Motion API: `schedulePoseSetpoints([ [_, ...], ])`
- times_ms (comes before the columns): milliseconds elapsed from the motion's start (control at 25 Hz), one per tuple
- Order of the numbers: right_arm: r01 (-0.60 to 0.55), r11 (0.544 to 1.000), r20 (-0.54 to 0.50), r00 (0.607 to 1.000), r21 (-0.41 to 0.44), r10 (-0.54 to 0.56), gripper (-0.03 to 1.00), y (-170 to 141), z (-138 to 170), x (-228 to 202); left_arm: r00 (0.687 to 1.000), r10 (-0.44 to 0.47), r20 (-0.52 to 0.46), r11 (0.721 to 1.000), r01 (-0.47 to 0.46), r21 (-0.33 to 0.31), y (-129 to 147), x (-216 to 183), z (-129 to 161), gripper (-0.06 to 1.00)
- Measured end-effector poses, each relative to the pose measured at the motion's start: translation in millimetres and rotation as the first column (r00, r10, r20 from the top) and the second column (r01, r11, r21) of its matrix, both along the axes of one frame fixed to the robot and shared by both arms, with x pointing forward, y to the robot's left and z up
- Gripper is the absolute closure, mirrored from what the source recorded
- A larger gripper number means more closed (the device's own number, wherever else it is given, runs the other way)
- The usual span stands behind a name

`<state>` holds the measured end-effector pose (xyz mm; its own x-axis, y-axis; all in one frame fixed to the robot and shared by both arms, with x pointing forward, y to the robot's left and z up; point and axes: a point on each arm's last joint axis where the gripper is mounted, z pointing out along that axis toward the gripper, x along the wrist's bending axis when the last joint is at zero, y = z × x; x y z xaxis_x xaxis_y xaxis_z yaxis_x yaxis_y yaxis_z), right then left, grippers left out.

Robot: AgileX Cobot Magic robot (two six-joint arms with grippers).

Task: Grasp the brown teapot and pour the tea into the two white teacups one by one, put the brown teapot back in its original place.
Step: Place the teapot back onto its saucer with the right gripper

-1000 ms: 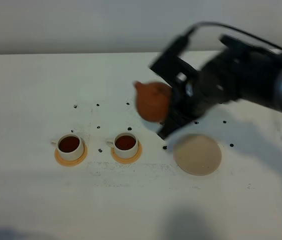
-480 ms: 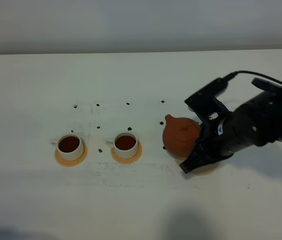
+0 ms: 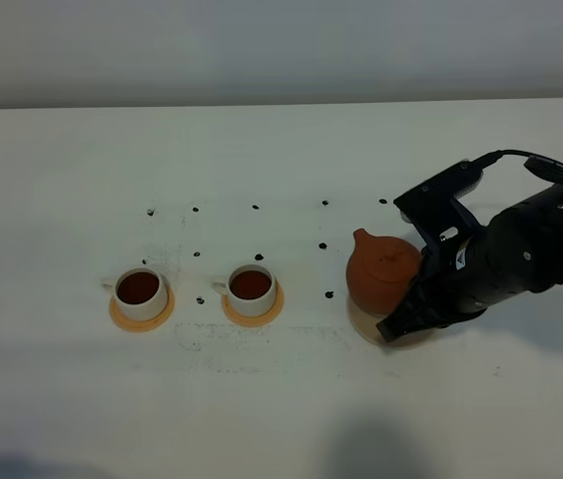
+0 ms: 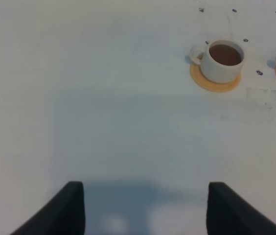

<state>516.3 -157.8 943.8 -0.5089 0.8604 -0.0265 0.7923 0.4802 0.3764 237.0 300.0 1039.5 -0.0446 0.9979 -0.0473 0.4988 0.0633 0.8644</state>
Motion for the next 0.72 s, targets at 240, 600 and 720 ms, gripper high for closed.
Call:
schedulePoseSetpoints([
  [240,0.030,1.000,-0.043,0.999,0.000,-0.030,0.84,-7,-12,-9,1.000,0.000,0.000,1.000,0.000,0.001,0,0,0,0.41],
  [600,0.047,0.999,-0.044,0.998,0.000,-0.047,0.84,-12,-14,-8,1.000,0.000,0.000,1.000,0.000,0.001,0,0,0,0.41],
  [720,0.048,0.999,-0.054,0.997,-0.005,-0.048,0.84,-12,-18,-7,1.000,0.000,0.000,1.000,0.000,0.001,0,0,0,0.41],
])
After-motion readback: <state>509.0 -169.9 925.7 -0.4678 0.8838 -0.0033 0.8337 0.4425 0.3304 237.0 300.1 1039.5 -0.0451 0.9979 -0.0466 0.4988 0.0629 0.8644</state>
